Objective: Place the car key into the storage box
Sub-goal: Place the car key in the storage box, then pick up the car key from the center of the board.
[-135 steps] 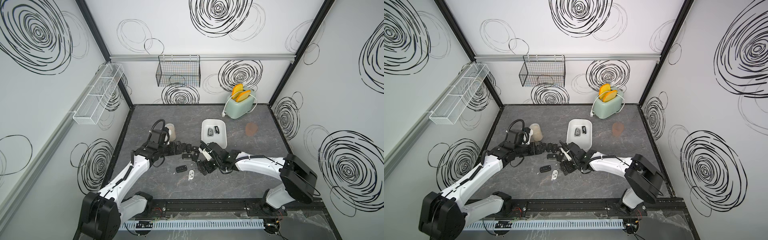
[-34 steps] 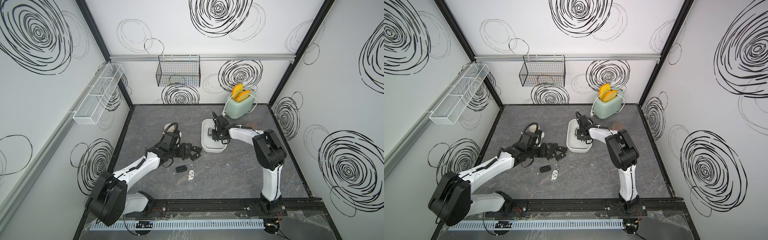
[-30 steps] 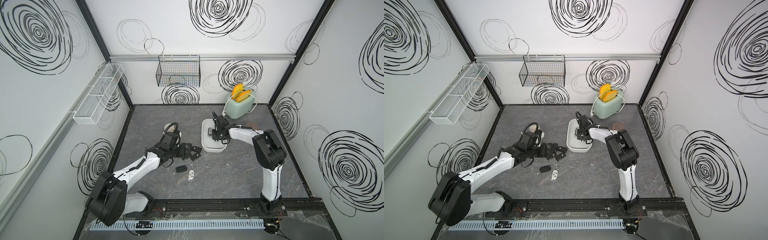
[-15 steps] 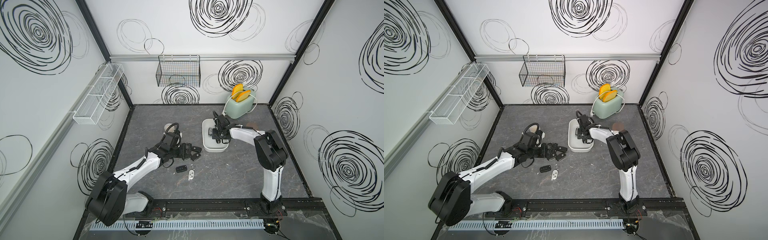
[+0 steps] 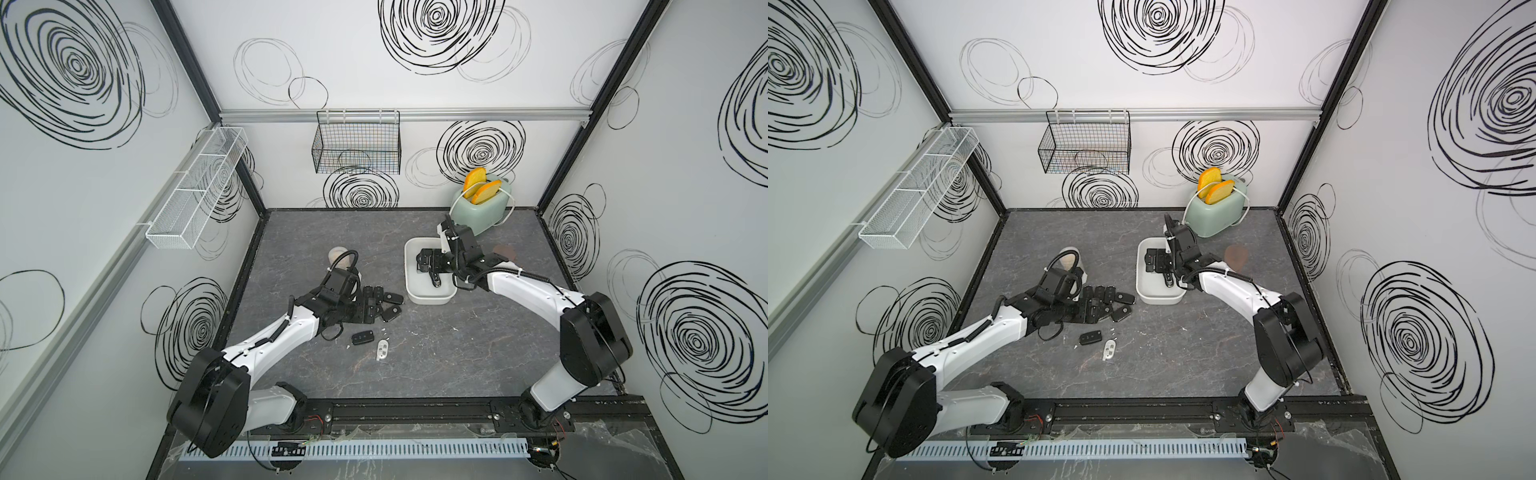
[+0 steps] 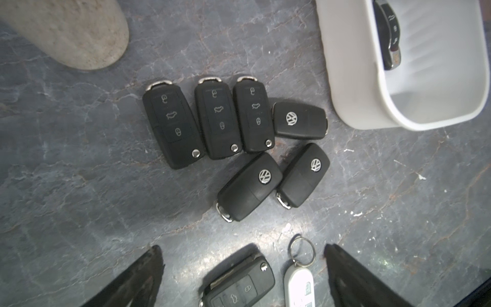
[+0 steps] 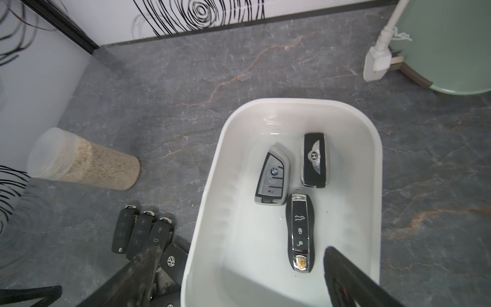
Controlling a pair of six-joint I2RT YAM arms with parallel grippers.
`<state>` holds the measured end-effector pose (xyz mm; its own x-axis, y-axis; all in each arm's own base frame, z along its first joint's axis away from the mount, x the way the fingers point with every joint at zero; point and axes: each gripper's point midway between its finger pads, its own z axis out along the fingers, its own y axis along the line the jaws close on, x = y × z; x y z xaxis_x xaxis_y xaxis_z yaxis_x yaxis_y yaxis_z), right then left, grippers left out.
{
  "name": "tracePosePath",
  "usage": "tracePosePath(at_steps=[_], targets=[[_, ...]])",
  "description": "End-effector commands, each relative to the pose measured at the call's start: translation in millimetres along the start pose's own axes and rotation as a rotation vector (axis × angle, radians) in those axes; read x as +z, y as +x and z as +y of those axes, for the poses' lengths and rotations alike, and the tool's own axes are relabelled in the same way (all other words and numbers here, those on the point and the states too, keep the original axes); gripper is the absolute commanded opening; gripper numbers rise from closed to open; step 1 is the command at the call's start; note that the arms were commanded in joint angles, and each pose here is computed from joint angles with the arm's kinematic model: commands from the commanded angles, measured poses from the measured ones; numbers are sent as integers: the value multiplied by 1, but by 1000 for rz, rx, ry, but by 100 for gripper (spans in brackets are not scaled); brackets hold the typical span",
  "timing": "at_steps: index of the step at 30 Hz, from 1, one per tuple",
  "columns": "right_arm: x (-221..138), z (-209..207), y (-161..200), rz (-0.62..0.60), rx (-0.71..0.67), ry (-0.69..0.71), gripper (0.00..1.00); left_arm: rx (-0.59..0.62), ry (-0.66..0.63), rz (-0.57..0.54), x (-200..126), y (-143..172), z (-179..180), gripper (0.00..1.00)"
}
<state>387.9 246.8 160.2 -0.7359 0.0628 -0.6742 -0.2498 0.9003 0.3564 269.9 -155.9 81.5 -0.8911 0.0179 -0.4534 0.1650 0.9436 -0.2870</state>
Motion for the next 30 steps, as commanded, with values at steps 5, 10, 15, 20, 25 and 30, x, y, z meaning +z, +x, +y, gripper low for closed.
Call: tracePosePath(at_steps=[5, 10, 15, 20, 25, 30], targets=[[-32, 25, 19, -15, -36, -134, 99, -37, 19, 84, -9, 21, -5, 98], [-42, 25, 42, 11, -36, -141, 99, -63, 69, 128, -18, 35, -22, 100], [-44, 22, 65, 59, -21, -161, 99, 30, 53, 163, -22, 49, -36, 96], [-50, 17, 80, 80, -8, -159, 99, 95, 53, 245, -12, 76, -48, 91], [-59, 13, 82, 64, 3, -154, 99, 160, 23, 310, 1, 95, -58, 88], [-64, 8, 85, 60, -2, -137, 99, 215, 7, 353, 13, 106, -65, 79]])
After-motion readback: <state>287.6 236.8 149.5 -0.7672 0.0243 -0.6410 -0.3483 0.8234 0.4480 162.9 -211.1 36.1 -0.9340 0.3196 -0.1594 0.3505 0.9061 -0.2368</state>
